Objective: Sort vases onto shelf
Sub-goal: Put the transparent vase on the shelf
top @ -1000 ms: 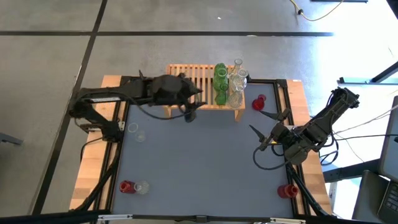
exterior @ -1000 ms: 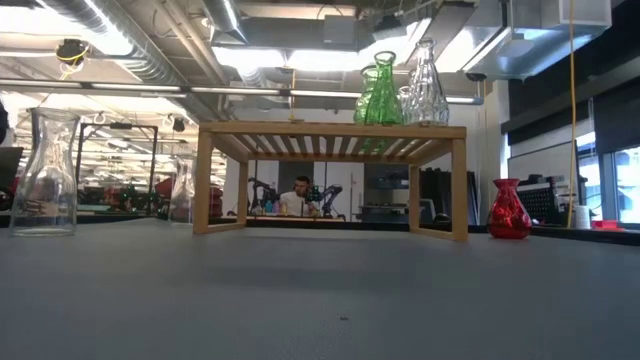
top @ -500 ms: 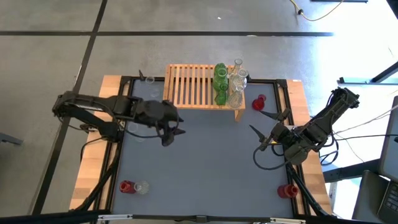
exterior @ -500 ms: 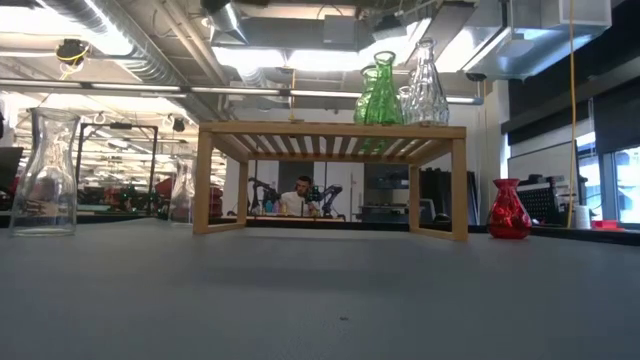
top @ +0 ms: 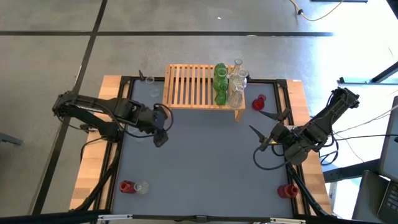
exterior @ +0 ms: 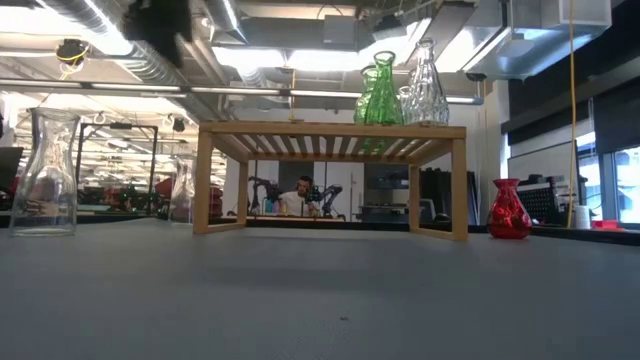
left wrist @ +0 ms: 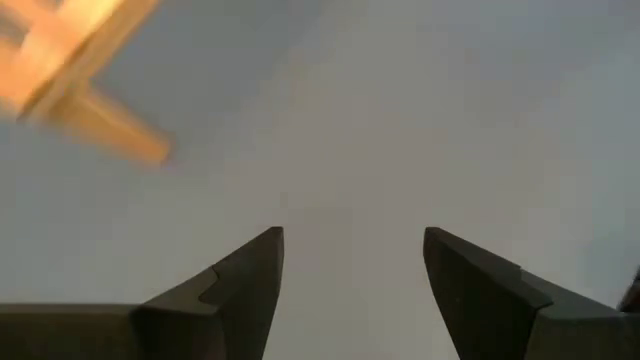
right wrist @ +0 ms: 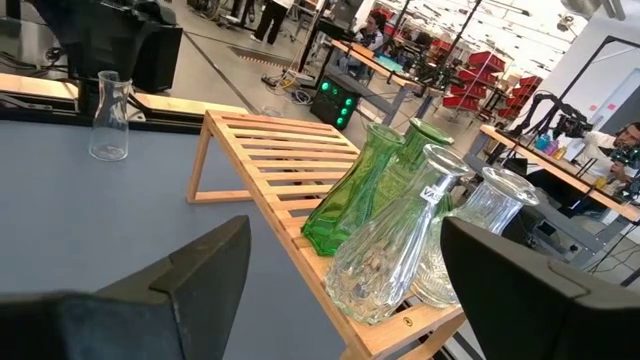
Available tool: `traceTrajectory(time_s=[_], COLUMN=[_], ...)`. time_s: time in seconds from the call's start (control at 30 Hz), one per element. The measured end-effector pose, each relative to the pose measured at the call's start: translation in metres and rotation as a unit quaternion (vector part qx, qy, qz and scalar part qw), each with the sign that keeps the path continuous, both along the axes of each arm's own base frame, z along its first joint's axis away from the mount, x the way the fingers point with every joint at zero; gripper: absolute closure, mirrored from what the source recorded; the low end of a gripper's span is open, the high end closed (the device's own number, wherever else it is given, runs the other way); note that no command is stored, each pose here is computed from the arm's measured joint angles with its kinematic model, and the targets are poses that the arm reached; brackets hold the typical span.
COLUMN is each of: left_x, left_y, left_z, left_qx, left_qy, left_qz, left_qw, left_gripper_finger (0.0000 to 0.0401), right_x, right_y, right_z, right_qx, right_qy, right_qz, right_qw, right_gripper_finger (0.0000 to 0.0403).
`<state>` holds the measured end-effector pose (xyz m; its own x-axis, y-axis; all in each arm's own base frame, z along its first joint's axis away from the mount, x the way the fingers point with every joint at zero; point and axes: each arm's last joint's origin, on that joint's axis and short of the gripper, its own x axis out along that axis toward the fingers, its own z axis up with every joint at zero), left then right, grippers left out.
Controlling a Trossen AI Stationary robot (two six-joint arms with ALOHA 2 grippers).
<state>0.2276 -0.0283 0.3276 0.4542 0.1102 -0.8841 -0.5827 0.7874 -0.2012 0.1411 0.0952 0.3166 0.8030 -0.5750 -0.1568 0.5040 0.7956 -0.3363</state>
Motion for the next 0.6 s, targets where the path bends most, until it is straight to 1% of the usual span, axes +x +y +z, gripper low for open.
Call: traceTrajectory(time_s=[0.1, 0.33, 0.5, 0.6], left_x=[-0.008, -0.021, -0.032, -0.042], left_y=[0.001, 0.003, 0.006, 0.007], left_z=[-0.004, -0.008, -0.009, -0.01], left_qx=[-0.014, -0.017, -0.005, 0.0], left_qy=[0.042, 0.106, 0.154, 0.194], left_qz=[0.031, 0.087, 0.131, 0.159], left_qw=[0.999, 0.99, 0.979, 0.968], left_gripper_finger=[0.0166, 0.0166, 0.0166, 0.0166], right_x=[0.0, 0.0, 0.0, 0.0], right_y=[0.0, 0.0, 0.0, 0.0], right_z=[0.0, 0.0, 0.0, 0.0], right_qx=[0.0, 0.0, 0.0, 0.0], right_qy=[0.0, 0.0, 0.0, 0.0], right_qz=[0.0, 0.0, 0.0, 0.0], right_qw=[1.0, 1.0, 1.0, 1.0], right_gripper_finger=[0.0086, 0.0086, 0.0086, 0.0086])
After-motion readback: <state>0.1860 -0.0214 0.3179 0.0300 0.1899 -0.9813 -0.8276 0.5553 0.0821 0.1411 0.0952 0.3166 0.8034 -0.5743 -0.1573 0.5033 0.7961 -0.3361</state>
